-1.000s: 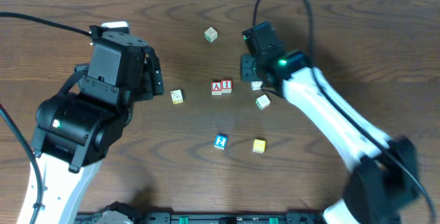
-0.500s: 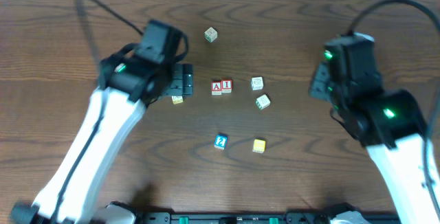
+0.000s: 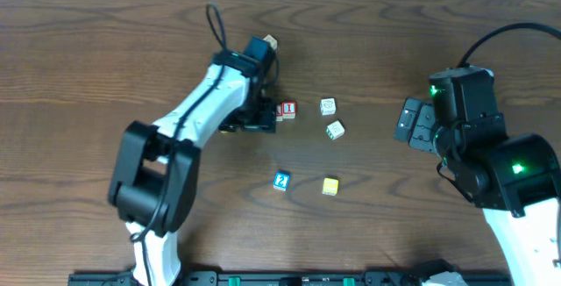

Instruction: Spell out Ai2

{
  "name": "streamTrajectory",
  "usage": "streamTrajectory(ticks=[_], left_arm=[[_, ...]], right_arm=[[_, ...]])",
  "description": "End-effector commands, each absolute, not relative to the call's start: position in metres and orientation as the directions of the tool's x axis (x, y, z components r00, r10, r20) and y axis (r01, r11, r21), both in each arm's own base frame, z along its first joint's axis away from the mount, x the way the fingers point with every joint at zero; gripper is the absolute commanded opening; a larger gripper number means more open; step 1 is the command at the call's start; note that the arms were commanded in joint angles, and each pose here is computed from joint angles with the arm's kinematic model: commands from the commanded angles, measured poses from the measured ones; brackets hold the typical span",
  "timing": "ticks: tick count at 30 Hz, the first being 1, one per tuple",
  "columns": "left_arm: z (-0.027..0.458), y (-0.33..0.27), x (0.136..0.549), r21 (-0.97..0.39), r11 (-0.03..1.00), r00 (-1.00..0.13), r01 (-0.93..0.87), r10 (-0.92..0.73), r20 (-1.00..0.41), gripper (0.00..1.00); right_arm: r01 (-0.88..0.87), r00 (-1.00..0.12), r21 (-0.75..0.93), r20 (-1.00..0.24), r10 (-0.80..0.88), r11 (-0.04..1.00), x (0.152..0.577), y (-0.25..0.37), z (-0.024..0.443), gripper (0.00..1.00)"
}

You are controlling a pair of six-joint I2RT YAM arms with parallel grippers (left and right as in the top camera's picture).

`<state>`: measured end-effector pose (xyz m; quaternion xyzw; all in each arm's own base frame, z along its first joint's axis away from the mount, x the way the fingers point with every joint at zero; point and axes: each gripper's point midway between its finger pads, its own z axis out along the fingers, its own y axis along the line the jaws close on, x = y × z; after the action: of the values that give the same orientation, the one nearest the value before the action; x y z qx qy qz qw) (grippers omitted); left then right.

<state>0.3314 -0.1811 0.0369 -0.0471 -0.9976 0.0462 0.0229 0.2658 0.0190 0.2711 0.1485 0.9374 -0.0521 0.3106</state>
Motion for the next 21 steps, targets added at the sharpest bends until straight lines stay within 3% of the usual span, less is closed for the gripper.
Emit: streamTrajectory(ticks=[1,7,14,16,21], left_arm=[[0.028,-0.196,0.327,-0.115,0.987,-0.992,0.110,0.116,0.048,0.80],[0.024,-0.202,0.333,-0.071,0.993,-0.996,0.092,0.093,0.002,0.89],[0.023,-0.185,0.333,0.022,0.998,-0.999,0.051,0.051,-0.003,0.89],[0.023,-0.181,0.336,0.047,0.998,-0.999,0.048,0.049,-0.019,0.61],[0.023,-0.183,0.342,0.041,0.998,-0.998,0.047,0.049,-0.045,0.61]], right_arm=[[0.329,-0.751,-0.004,-0.607,0.259,0.944,0.266,0.016,0.274,0.99],[0.328,-0.757,-0.009,-0.601,0.257,0.945,0.264,0.015,0.273,0.99],[0.328,-0.758,-0.011,-0.600,0.257,0.944,0.264,0.015,0.273,0.99],[0.329,-0.758,-0.011,-0.600,0.257,0.944,0.264,0.015,0.273,0.99],[0.328,-0.758,-0.011,-0.600,0.256,0.945,0.264,0.015,0.273,0.99]])
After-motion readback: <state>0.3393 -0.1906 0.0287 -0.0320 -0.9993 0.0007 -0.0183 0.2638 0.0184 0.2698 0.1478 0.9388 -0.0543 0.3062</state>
